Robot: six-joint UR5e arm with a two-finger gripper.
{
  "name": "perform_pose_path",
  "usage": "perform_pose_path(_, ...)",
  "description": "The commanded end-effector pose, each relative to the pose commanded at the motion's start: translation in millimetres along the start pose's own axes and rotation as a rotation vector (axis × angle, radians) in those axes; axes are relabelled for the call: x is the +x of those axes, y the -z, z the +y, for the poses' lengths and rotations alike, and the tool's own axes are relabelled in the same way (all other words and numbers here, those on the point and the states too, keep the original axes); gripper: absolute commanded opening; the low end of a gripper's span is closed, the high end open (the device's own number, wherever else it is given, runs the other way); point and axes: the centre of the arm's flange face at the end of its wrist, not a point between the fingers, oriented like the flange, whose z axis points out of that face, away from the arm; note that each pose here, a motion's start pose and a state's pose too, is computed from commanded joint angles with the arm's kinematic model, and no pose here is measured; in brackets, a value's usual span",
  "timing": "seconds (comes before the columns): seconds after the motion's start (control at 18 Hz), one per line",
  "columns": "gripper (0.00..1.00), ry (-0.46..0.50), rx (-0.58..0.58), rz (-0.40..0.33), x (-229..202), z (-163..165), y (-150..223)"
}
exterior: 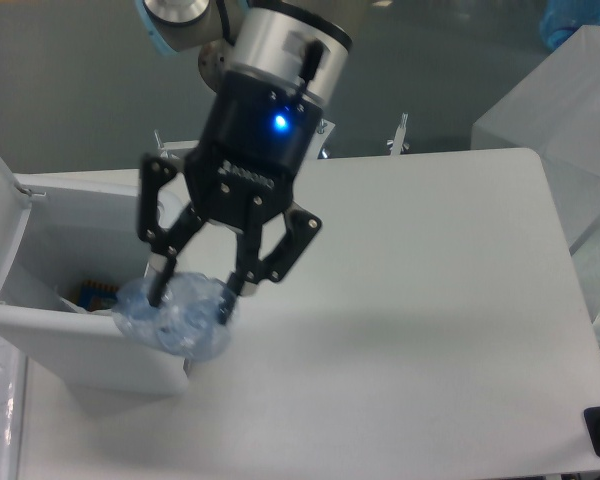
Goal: Place the trash in the trash can
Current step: 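Carry the bottle over the white bin, lower it in, open gripper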
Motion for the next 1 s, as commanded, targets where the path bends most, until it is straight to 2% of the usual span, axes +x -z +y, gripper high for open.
perform_pose_path(0.44, 0.55, -0.083, -0.062, 0.041, 34.6, 52.0, -4.9)
perform_pose_path(0.83, 0.59, -0.156, -0.111, 0.047, 33.7, 98.3, -4.4)
perform_pose_path(0.89, 0.72, -0.169, -0.115, 0.049, 32.8, 101.4, -5.3)
perform_pose_path(0.94, 1.0, -0.205, -0.116, 0.045, 31.0, 104.2, -6.7)
perform_pose_path(1.0, 1.0, -0.236, -0.127, 0.049, 28.7, 109.4, -9.1)
